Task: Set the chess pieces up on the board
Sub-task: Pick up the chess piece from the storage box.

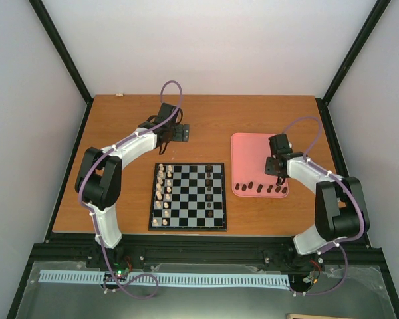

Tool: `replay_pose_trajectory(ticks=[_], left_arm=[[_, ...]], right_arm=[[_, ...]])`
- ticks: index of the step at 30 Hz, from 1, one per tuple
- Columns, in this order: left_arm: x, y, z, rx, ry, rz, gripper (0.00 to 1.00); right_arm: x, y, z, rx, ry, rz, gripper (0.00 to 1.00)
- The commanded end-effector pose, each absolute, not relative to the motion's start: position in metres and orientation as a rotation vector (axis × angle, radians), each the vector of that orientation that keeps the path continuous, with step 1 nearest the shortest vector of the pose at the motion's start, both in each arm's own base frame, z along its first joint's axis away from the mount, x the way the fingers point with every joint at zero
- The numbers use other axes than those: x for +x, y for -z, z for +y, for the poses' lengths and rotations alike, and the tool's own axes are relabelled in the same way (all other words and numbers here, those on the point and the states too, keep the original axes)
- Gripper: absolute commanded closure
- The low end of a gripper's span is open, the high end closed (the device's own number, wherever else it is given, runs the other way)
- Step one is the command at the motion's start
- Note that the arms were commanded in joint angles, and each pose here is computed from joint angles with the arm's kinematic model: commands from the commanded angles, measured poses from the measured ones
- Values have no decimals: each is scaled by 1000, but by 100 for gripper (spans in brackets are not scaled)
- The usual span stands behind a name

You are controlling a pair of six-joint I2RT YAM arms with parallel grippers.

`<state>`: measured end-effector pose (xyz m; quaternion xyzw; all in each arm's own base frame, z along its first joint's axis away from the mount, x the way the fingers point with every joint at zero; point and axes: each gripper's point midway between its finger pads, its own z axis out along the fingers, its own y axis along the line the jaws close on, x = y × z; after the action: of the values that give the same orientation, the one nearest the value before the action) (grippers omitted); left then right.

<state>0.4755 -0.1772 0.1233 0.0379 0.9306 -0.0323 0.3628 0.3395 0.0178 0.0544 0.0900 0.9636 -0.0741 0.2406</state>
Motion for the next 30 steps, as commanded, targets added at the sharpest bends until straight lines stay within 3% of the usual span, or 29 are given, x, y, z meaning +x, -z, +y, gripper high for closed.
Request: replay_pose_trajectory(ticks=[1,13,23,30], left_arm=[[485,-134,-179,74,97,2375,0],[484,-136,-178,71,96,2369,0],[485,-136,-178,73,95,2370,0],[484,-137,-178,70,93,2368,0]], right_arm=[[356,-54,20,248,115,2622,66],[359,-38,19,258,90,2661,70],[357,-39,19,267,84,2665,95],[356,-65,30,247,-6,2610,97]])
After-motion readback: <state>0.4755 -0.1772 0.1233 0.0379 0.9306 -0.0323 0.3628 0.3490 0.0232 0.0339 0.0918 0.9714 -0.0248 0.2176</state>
